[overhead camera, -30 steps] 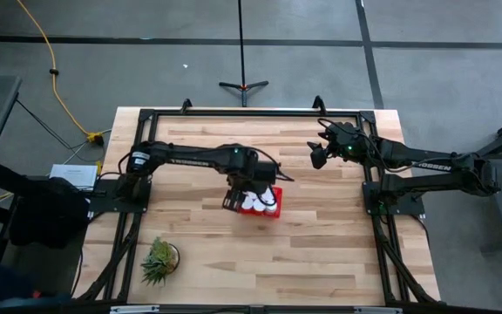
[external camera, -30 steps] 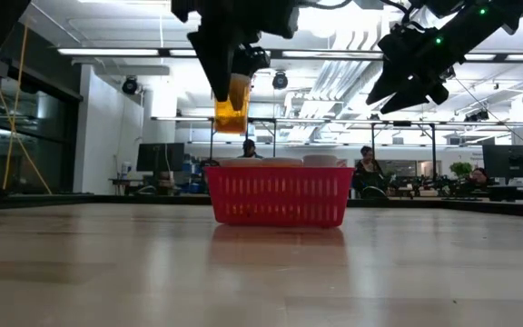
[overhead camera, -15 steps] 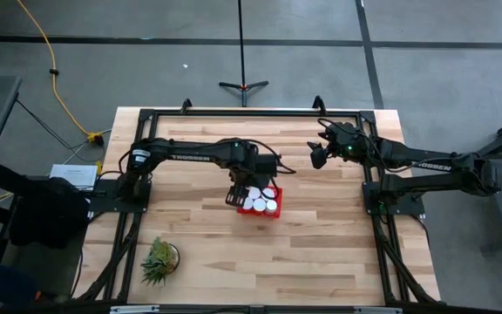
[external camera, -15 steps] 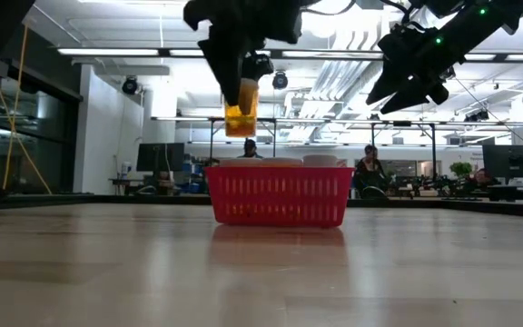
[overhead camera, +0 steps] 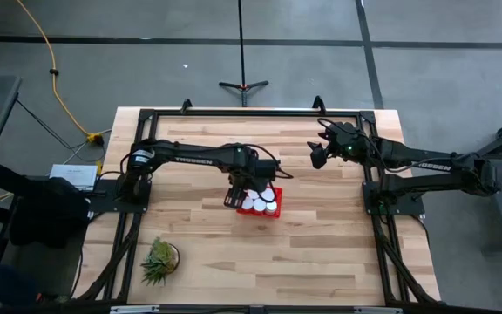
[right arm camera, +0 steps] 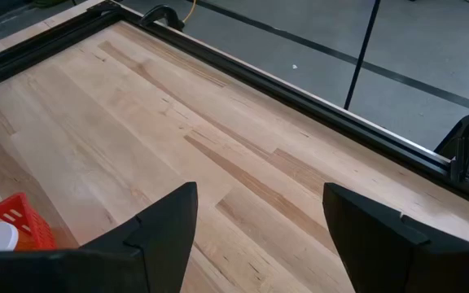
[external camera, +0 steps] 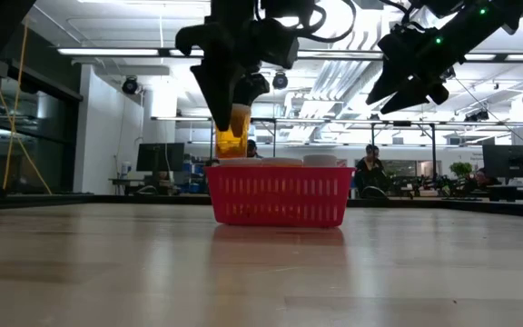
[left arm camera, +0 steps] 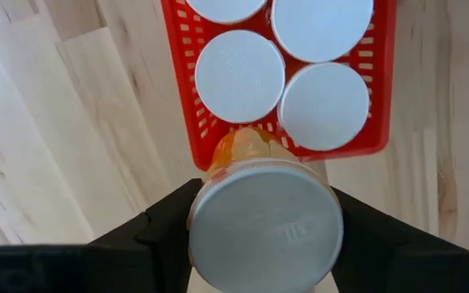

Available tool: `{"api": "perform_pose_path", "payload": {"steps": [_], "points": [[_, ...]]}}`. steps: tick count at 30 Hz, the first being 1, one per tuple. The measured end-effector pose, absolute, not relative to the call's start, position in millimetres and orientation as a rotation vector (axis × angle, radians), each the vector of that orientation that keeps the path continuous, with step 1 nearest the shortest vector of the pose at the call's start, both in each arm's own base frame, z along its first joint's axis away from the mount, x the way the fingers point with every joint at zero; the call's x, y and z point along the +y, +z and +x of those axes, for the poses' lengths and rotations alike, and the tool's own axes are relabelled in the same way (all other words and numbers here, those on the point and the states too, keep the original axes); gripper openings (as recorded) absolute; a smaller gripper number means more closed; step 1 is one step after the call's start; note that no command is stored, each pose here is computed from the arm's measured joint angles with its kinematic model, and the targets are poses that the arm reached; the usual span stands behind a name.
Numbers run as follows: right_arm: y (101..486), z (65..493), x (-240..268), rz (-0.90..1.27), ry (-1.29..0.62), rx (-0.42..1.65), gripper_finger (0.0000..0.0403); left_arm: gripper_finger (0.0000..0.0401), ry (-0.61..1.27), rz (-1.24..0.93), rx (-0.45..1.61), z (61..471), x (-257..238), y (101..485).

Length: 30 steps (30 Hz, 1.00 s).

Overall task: Pick and place pill bottles into a basket
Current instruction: Put the orange pill bottle into the red bin

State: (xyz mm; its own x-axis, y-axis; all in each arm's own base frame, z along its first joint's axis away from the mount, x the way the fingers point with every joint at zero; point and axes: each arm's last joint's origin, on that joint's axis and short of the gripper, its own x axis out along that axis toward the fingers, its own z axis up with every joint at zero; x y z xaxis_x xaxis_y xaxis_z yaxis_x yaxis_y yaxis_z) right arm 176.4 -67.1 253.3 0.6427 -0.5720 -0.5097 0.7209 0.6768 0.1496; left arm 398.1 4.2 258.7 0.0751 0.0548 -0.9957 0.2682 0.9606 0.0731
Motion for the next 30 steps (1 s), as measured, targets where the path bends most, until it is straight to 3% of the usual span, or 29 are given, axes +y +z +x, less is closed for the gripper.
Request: {"api": "perform_pose_path", "payload": {"steps": [3,7,13,18,23,30], "points": [[253.3,176.5,-67.0,0.358,-0.754,0.449,0.0256,0.0264,-0.161,0.265,1.478,399.7,4.2,254.3],[253.3,176.4,-67.1,0.358,-0.754,0.449,0.0256,0.0241,-0.176,0.250,1.468,400.4,3.6,251.2],[253.1,176.3,-67.0,0.364,-0.756,0.449,0.0256,0.0241,-0.175,0.252,1.445,402.0,3.6,249.6],[253.1,176.3,-67.0,0.364,-0.757,0.449,0.0256,0.0268,-0.195,0.280,1.437,403.6,3.7,247.5],[253.2,176.3,-67.1,0.364,-0.757,0.449,0.0256,0.0242,-0.196,0.281,1.446,402.8,3.7,247.3],[253.1,176.3,-67.0,0.364,-0.757,0.449,0.0256,0.0250,-0.192,0.287,1.475,400.1,4.0,247.1]]}}
